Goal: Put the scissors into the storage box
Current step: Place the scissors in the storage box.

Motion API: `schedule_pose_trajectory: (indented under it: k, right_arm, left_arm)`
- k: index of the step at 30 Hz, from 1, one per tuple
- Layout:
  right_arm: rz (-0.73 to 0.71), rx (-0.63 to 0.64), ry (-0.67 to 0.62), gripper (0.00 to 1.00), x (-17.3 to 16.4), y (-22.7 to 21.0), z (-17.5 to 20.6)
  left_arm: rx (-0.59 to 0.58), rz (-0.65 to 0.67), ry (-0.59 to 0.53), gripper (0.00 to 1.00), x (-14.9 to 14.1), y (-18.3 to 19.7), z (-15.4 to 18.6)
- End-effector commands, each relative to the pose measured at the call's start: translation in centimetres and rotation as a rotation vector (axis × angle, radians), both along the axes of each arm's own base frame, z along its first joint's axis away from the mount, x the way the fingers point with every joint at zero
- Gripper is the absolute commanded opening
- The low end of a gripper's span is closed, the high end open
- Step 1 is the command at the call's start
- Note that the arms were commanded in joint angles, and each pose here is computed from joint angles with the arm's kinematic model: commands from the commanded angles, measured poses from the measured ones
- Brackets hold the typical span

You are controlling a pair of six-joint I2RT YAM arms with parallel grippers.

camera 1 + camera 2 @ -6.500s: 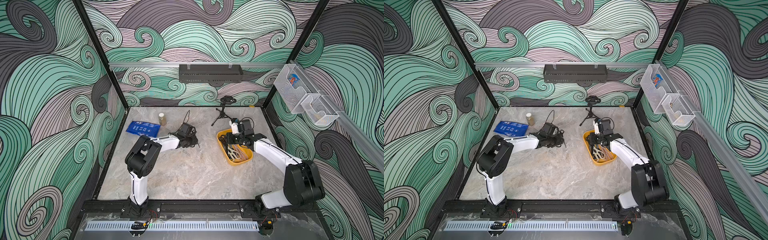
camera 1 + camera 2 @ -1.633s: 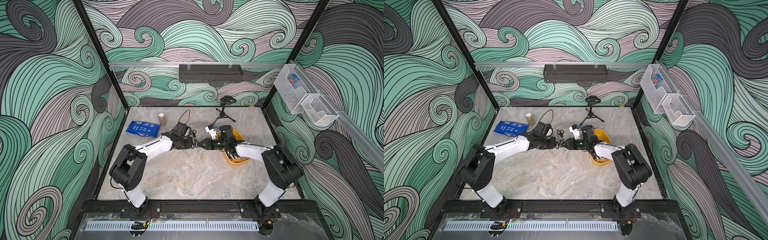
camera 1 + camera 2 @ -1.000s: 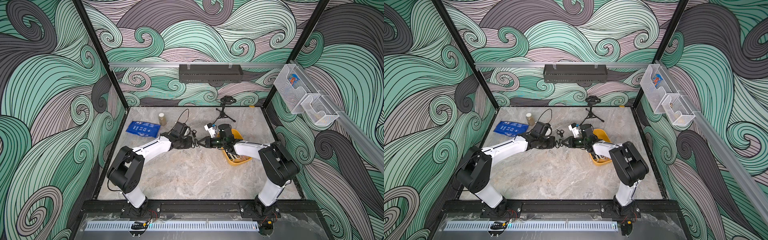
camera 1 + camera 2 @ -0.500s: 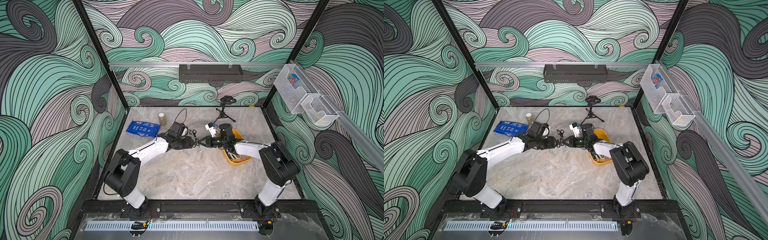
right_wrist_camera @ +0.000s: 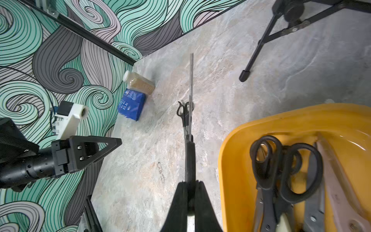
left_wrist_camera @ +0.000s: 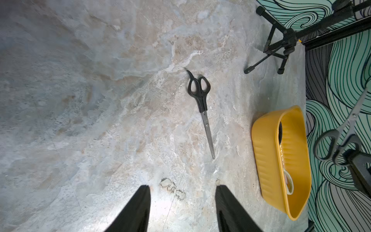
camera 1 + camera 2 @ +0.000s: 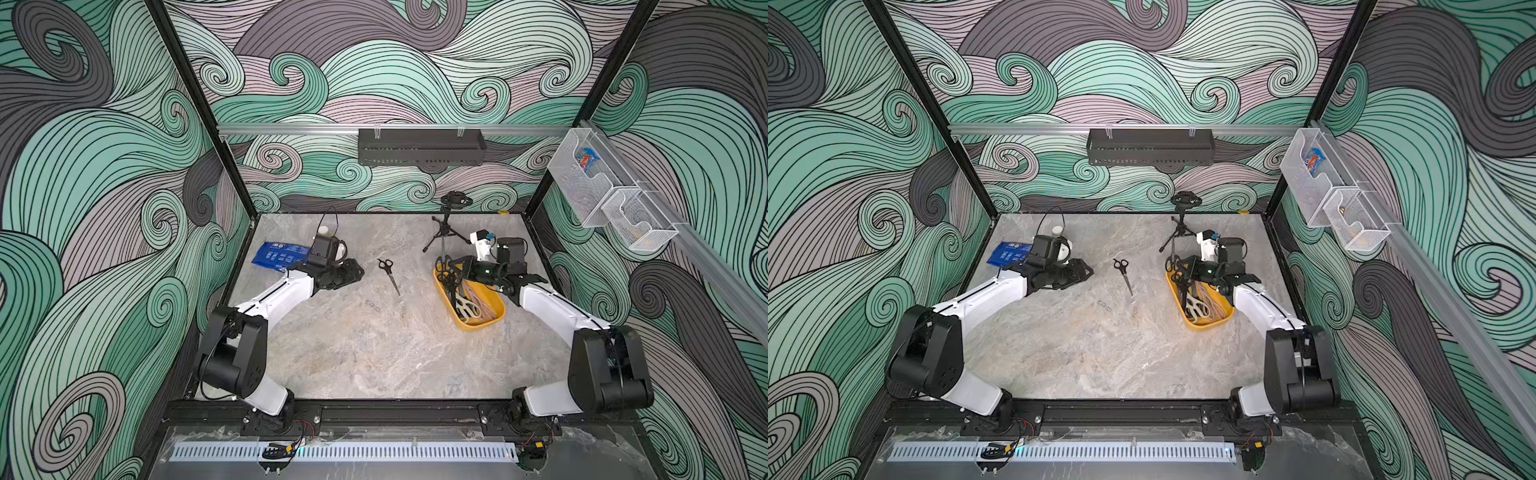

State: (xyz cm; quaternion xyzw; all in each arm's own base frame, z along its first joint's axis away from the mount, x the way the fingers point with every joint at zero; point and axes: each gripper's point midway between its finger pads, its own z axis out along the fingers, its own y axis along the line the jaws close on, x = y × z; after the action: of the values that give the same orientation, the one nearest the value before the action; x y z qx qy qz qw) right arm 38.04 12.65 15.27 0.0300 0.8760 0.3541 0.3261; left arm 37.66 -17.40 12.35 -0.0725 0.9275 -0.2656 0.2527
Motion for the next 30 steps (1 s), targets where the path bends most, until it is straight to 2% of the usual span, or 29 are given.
schedule_pose_trajectory:
  k: [1, 8, 15, 19, 21, 23, 30]
  right_arm:
    - [-0.066, -0.139, 0.141, 0.05, -3.2, -3.9, -3.7]
    - [-0.102, -0.149, 0.231, 0.05, -5.6, -4.9, -6.8]
    - [-0.105, -0.170, 0.286, 0.07, -6.2, -5.3, -8.7]
    - [-0.135, -0.204, 0.298, 0.17, -6.0, -6.0, -9.3]
    - [-0.152, -0.222, 0.289, 0.28, -5.8, -6.4, -9.2]
    - [-0.171, -0.245, 0.274, 0.34, -5.5, -6.9, -8.8]
    - [-0.248, -0.323, 0.166, 0.39, -3.7, -8.7, -5.1]
  left_arm:
    - [-0.035, -0.014, 0.013, 0.55, 0.3, -0.6, -0.4]
    - [-0.046, -0.016, 0.030, 0.55, 0.4, -0.8, -0.9]
    - [-0.015, -0.036, 0.018, 0.54, 0.7, -0.7, -1.5]
    - [0.024, -0.041, 0.056, 0.53, 1.1, -0.6, -3.0]
    - [0.046, -0.044, 0.074, 0.52, 1.5, -0.6, -3.7]
    - [0.082, -0.048, 0.092, 0.52, 2.0, -0.7, -4.3]
    - [0.205, -0.079, 0.094, 0.51, 4.3, -2.1, -5.2]
